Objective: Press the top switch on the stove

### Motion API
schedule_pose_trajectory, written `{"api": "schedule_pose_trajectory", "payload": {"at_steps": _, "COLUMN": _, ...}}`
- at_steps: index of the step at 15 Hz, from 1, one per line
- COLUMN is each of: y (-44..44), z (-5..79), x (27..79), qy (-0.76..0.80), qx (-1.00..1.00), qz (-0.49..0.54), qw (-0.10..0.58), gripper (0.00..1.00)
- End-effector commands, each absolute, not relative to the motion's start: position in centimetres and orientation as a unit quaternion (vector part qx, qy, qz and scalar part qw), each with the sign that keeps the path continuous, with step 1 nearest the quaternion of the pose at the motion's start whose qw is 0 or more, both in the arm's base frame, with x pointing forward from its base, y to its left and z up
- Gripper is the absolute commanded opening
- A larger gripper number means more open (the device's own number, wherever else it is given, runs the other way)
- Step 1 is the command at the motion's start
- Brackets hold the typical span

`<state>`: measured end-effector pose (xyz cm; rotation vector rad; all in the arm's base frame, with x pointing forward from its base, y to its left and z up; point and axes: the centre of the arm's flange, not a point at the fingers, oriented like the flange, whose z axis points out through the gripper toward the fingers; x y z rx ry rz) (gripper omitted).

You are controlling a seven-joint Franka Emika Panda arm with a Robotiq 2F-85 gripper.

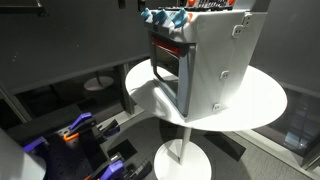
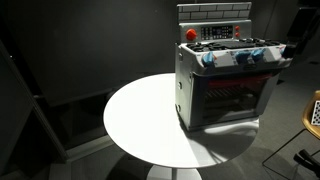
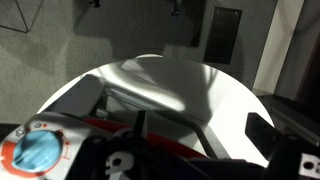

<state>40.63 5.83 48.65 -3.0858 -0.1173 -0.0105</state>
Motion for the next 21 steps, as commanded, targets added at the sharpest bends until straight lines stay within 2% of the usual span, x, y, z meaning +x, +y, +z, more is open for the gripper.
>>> {"api": "schedule_pose_trajectory", "payload": {"at_steps": 1, "y": 5.8, "z": 51.5, "x": 42.5, "qy": -0.05, "qx": -0.998, "qz": -0.037, "qw": 0.026, "gripper": 1.0}}
{"api": "schedule_pose_trajectory", "payload": {"at_steps": 13, "y": 2.1, "z": 58.6, "x": 50.5, "qy": -0.079, "qx": -0.981, "qz": -0.176, "qw": -0.011, "gripper": 1.0}}
{"api": "schedule_pose_trajectory", "payload": {"at_steps": 21, "y": -2.8, "z": 58.7, "x": 55.1, "qy": -0.047, "qx": -0.977, "qz": -0.205, "qw": -0.016, "gripper": 1.0}}
